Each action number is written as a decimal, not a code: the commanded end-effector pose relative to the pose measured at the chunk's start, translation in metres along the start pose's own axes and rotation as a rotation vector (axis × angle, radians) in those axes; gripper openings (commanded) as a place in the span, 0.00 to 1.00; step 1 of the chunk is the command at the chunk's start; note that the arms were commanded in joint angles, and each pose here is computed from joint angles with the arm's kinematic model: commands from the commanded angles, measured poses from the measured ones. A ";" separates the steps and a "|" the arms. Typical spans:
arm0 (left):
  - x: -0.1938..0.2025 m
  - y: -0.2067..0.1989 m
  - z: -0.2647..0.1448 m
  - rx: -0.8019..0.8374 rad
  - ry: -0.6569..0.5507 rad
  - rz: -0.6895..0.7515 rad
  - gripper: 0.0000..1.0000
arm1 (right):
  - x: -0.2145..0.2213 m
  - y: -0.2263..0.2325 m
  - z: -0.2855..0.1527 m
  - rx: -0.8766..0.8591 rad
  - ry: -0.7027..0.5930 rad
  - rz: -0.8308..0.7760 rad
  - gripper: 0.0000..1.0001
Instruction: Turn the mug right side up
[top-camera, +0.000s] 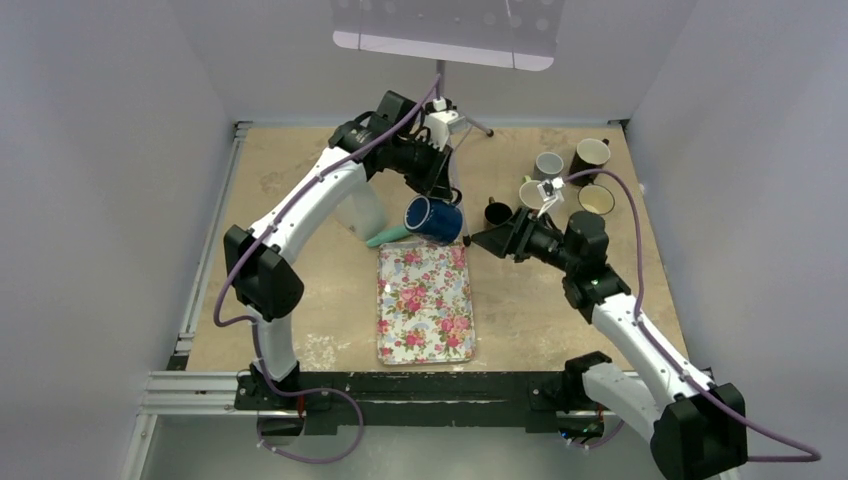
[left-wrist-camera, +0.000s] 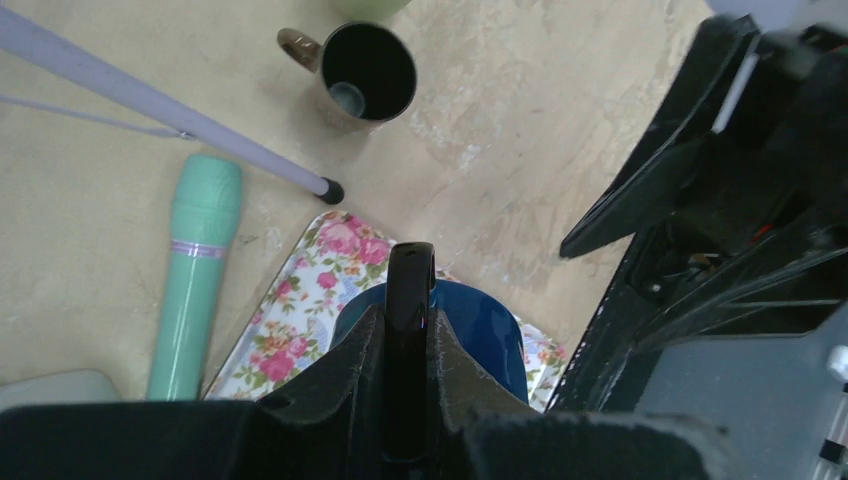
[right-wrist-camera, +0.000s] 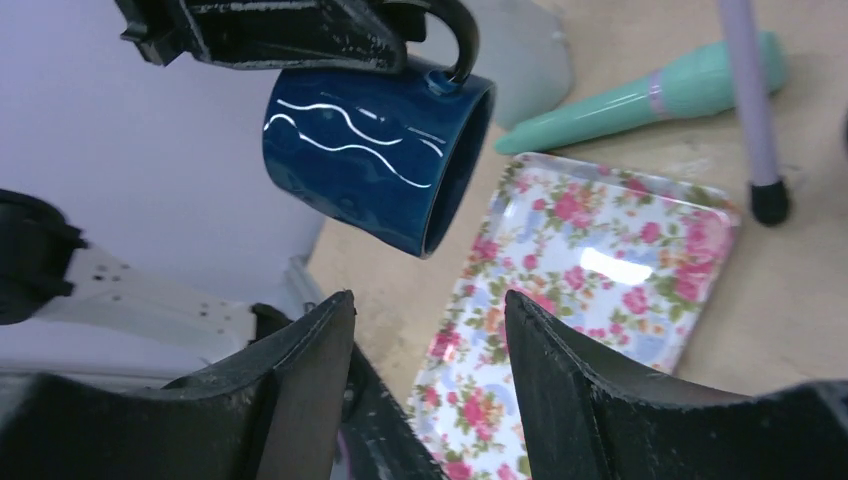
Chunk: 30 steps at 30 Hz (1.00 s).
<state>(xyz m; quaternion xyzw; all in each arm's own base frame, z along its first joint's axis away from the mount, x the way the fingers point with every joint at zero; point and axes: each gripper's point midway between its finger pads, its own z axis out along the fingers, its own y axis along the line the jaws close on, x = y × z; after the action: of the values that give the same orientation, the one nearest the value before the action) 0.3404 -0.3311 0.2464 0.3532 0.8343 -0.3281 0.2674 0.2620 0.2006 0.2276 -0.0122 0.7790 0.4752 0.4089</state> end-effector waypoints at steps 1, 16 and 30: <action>-0.059 -0.054 -0.041 0.147 -0.205 -0.031 0.00 | -0.020 0.071 -0.013 -0.362 -0.113 0.053 0.61; -0.061 -0.083 -0.048 0.306 -0.216 -0.110 0.00 | -0.021 0.110 0.020 -0.529 -0.051 0.065 0.59; -0.037 -0.026 -0.055 -0.045 -0.189 0.051 0.95 | -0.046 0.013 0.011 0.258 0.001 -0.129 0.00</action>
<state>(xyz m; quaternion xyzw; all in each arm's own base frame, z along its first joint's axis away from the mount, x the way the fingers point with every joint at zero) 0.3337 -0.3512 0.2999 0.3128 0.7949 -0.4207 0.3056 0.2641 0.2640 0.2931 -0.0497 0.7303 0.5687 0.3753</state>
